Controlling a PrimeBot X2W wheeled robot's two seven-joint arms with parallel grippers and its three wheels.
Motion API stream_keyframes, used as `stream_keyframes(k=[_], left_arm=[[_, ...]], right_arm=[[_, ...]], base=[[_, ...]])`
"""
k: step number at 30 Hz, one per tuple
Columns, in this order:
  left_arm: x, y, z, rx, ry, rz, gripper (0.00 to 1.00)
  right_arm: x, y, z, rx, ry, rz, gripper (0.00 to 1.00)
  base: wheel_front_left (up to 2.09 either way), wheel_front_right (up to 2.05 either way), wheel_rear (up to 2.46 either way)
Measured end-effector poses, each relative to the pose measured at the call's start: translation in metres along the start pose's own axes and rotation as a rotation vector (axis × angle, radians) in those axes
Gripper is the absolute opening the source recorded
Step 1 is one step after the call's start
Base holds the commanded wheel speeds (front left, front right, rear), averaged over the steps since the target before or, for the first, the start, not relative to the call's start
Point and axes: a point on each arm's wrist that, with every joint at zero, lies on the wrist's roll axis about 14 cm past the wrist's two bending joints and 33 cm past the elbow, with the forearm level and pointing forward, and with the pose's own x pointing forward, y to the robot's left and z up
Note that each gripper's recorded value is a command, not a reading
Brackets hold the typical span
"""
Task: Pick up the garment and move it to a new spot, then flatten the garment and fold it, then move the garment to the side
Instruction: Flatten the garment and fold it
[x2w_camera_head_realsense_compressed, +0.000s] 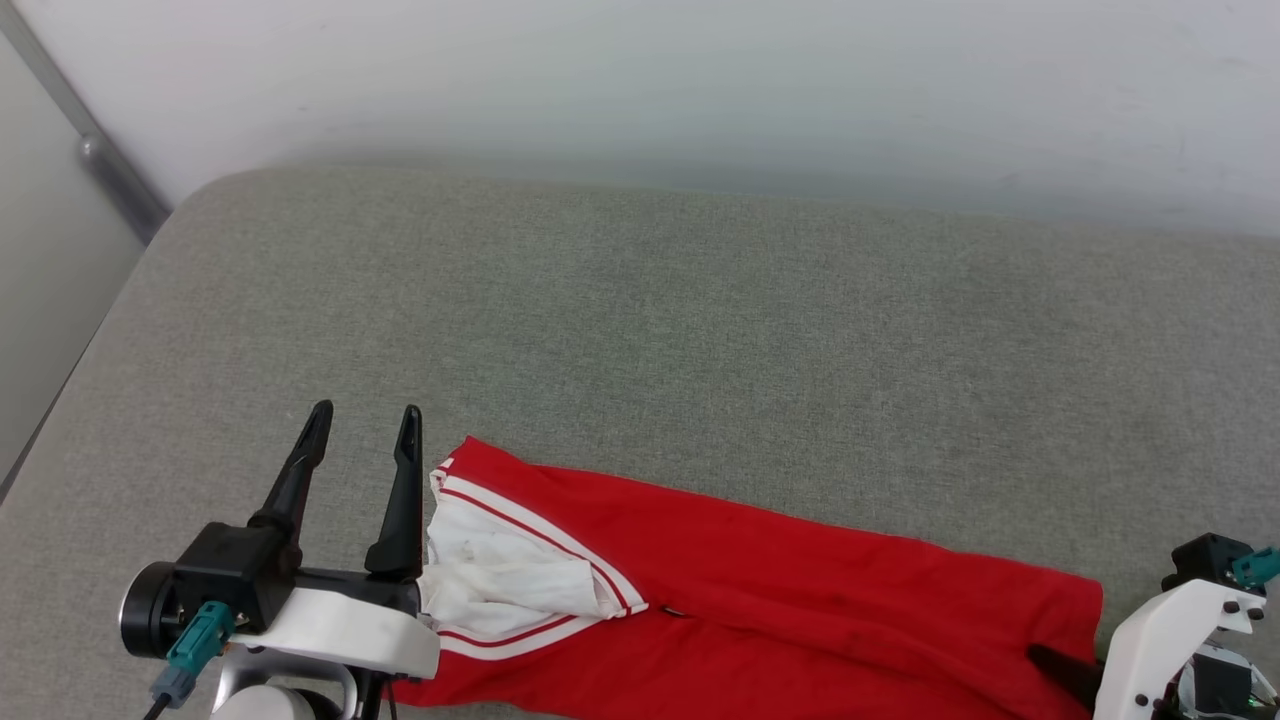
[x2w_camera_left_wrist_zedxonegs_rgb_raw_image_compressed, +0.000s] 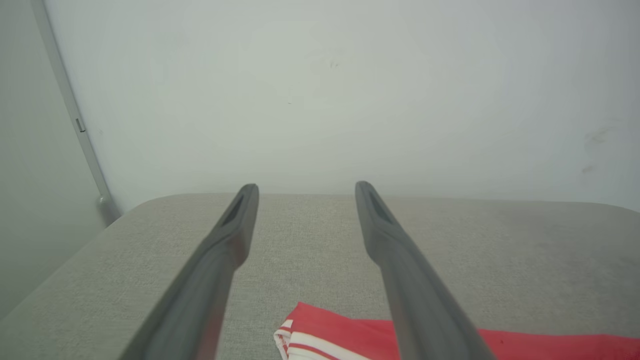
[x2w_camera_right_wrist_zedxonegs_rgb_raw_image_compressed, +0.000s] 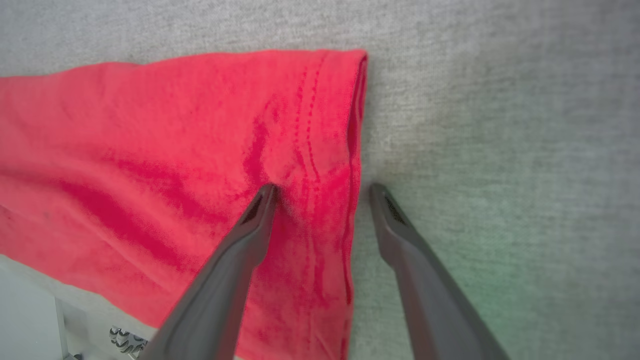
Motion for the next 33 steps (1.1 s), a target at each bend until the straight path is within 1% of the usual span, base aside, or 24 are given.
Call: stream_keyframes(k=[1,2,8,14,17,19,24,28,30,33], left_arm=[[0.0,0.001,-0.001,0.002,0.002,0.002,1.0],[-0.001,0.001,-0.001,0.007,0.001,0.002,1.0],[-0.001,-0.001,-0.002,0.018,0.003,-0.006,1.0],[0.001,-0.007,-0.004,0.017,0.005,-0.022,1.0],[0.006,-0.013,-0.003,0.017,0.001,-0.036,1.0],[0.009,-0.016,-0.004,0.019,0.002,-0.046,1.0],[0.013,-0.028,-0.005,0.012,0.0,-0.079,1.0],[0.017,-0.035,-0.006,0.006,0.0,-0.098,1.0],[0.019,-0.037,-0.006,0.005,-0.001,-0.103,1.0],[0.021,-0.04,-0.005,0.002,-0.003,-0.11,1.0]], right_arm=[[0.001,0.001,-0.001,0.001,0.004,0.003,0.02],[0.002,0.001,-0.001,0.002,0.007,0.003,0.0],[0.0,0.009,0.001,-0.005,-0.015,0.03,0.0],[-0.018,-0.003,0.019,-0.033,-0.094,0.0,0.0],[-0.033,-0.024,0.04,-0.044,-0.147,-0.056,0.0],[-0.044,-0.044,0.049,-0.022,-0.173,-0.104,0.0],[-0.072,-0.095,0.059,0.055,-0.222,-0.222,0.0],[-0.088,-0.118,0.062,0.124,-0.258,-0.268,0.0],[-0.089,-0.117,0.064,0.183,-0.269,-0.239,0.0],[-0.072,-0.084,0.054,0.343,-0.23,-0.062,0.0]], base=[[0.0,0.0,0.0],[0.0,0.0,0.0],[0.0,0.0,0.0],[0.0,0.0,0.0],[0.0,0.0,0.0],[0.0,0.0,0.0],[0.0,0.0,0.0],[0.0,0.0,0.0],[0.0,0.0,0.0],[0.0,0.0,0.0]])
